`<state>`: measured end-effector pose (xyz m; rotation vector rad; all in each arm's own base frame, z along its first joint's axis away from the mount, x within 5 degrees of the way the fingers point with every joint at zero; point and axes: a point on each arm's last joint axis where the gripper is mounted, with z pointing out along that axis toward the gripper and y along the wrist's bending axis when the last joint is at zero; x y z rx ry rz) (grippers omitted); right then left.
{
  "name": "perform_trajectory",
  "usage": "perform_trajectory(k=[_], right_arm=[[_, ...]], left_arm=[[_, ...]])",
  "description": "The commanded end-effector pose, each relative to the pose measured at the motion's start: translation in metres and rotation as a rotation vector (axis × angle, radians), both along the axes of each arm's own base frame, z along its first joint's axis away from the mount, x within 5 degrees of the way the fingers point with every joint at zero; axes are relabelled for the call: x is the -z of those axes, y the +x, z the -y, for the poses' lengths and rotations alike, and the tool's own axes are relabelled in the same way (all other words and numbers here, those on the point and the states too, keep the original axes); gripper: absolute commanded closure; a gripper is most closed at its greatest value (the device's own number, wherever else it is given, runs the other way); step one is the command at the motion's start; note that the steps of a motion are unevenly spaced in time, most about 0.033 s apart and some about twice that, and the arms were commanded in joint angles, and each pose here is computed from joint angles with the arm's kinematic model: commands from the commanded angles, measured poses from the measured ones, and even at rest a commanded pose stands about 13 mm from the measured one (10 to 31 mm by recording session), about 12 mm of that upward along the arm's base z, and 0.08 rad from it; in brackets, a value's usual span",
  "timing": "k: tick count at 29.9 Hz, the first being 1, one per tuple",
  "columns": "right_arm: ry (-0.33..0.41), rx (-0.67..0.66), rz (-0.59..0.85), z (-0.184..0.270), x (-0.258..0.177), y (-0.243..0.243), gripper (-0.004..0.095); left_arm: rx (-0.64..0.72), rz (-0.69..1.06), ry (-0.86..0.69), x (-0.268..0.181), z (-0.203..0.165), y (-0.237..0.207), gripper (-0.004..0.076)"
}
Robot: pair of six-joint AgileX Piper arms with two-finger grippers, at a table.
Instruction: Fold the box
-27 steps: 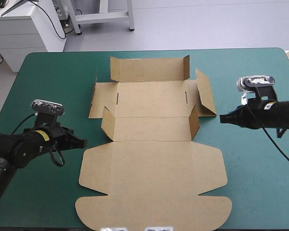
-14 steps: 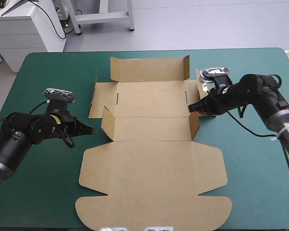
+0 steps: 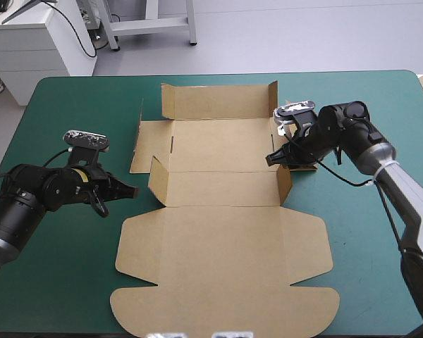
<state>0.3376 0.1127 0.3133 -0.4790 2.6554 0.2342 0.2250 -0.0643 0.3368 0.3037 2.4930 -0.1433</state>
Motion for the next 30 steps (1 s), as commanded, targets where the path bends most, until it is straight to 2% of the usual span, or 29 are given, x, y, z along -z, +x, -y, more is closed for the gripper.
perform_trajectory(k=[1, 6, 9, 13, 16, 22, 27, 30], right_arm=[[0.015, 0.004, 0.045, -0.001, -0.010, 0.005, 0.0506], [0.034, 0.003, -0.028, -0.007, 0.012, 0.014, 0.0531], [0.035, 0.003, -0.057, -0.009, 0.020, 0.017, 0.0587], [0.031, -0.001, -0.063, -0.009, 0.024, 0.019, 0.0734], [0.027, -0.010, -0.061, -0.009, 0.024, 0.019, 0.0915], [0.000, -0.086, -0.025, -0.009, 0.022, 0.020, 0.0922], [-0.063, -0.292, 0.058, -0.012, 0.012, 0.023, 0.0923], [-0.063, -0.400, 0.105, -0.016, 0.006, 0.025, 0.0923]], left_arm=[[-0.010, 0.082, -0.036, -0.017, 0.000, 0.000, 0.0731], [-0.010, 0.075, -0.034, -0.017, 0.000, 0.000, 0.0731], [-0.010, 0.075, -0.034, -0.017, 0.000, 0.000, 0.0731], [-0.010, 0.076, -0.033, -0.017, 0.000, 0.000, 0.0731], [-0.010, 0.076, -0.030, -0.017, 0.000, 0.000, 0.0731], [-0.010, 0.076, -0.030, -0.017, 0.000, 0.000, 0.0731], [-0.010, 0.076, -0.030, -0.017, 0.000, 0.000, 0.0731], [-0.010, 0.076, -0.030, -0.017, 0.000, 0.000, 0.0731]])
